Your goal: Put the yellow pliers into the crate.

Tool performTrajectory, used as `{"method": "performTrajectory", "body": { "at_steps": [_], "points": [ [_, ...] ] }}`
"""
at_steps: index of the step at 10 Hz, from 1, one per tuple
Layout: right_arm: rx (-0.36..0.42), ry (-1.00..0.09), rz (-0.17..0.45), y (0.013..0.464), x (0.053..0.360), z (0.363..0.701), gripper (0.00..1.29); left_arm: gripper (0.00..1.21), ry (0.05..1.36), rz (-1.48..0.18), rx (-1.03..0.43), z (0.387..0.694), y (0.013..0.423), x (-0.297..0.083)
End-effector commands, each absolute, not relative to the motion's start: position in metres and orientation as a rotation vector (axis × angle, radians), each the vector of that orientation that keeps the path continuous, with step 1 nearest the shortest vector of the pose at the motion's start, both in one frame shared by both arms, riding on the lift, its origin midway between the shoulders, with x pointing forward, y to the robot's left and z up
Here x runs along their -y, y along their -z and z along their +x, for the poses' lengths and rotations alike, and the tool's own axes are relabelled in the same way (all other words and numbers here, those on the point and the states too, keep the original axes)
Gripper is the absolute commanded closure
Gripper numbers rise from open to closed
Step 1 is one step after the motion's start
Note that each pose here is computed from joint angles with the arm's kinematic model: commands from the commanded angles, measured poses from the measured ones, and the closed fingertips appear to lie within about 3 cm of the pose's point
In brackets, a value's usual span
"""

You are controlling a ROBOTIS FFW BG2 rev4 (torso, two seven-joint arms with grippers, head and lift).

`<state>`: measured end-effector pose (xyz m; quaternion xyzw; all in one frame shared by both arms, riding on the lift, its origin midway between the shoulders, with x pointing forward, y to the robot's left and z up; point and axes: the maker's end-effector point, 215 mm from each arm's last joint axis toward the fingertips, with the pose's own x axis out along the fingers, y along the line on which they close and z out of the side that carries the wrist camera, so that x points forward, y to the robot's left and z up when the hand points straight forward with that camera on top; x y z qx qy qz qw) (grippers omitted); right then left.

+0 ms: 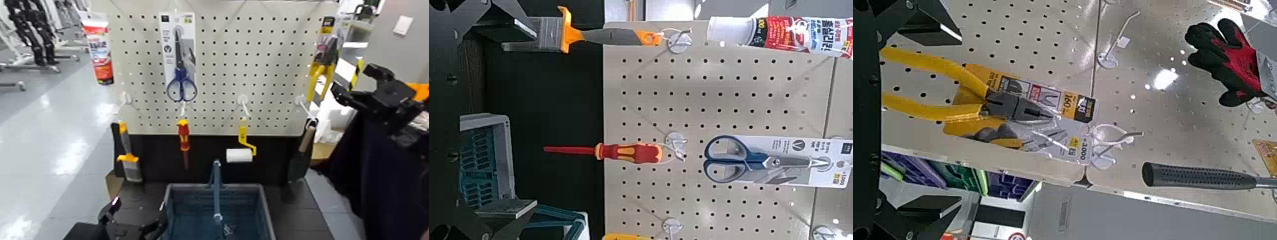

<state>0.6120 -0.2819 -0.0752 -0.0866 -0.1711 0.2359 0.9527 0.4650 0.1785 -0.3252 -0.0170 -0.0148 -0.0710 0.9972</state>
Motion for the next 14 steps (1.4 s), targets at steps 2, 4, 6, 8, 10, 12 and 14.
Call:
{"method": "performTrajectory", "body": {
  "at_steps": [2, 4, 6, 8, 10, 12, 14],
  "points": [
    [0.371, -0.553, -0.164, 0.055, 0.27, 0.625, 0.17, 0.13, 0.144, -0.037, 0.033, 0.466, 0.324, -0.177],
    [0.367, -0.606, -0.174, 0.049, 0.26, 0.63, 0.17, 0.13, 0.147, -0.036, 0.036, 0.467, 0.323, -0.176],
    [0.346, -0.651, -0.185, 0.048, 0.252, 0.635, 0.18, 0.13, 0.15, -0.033, 0.042, 0.468, 0.32, -0.175],
    [0.335, -0.685, -0.197, 0.045, 0.247, 0.637, 0.18, 0.13, 0.152, -0.035, 0.045, 0.469, 0.319, -0.173],
    [0.317, -0.726, -0.197, 0.046, 0.24, 0.641, 0.18, 0.13, 0.153, -0.039, 0.05, 0.47, 0.318, -0.172],
    [0.298, -0.774, -0.195, 0.048, 0.228, 0.642, 0.19, 0.13, 0.156, -0.04, 0.051, 0.47, 0.318, -0.171],
    [0.296, -0.778, -0.196, 0.048, 0.226, 0.643, 0.3, 0.13, 0.154, -0.04, 0.051, 0.47, 0.318, -0.173]
  ]
}}
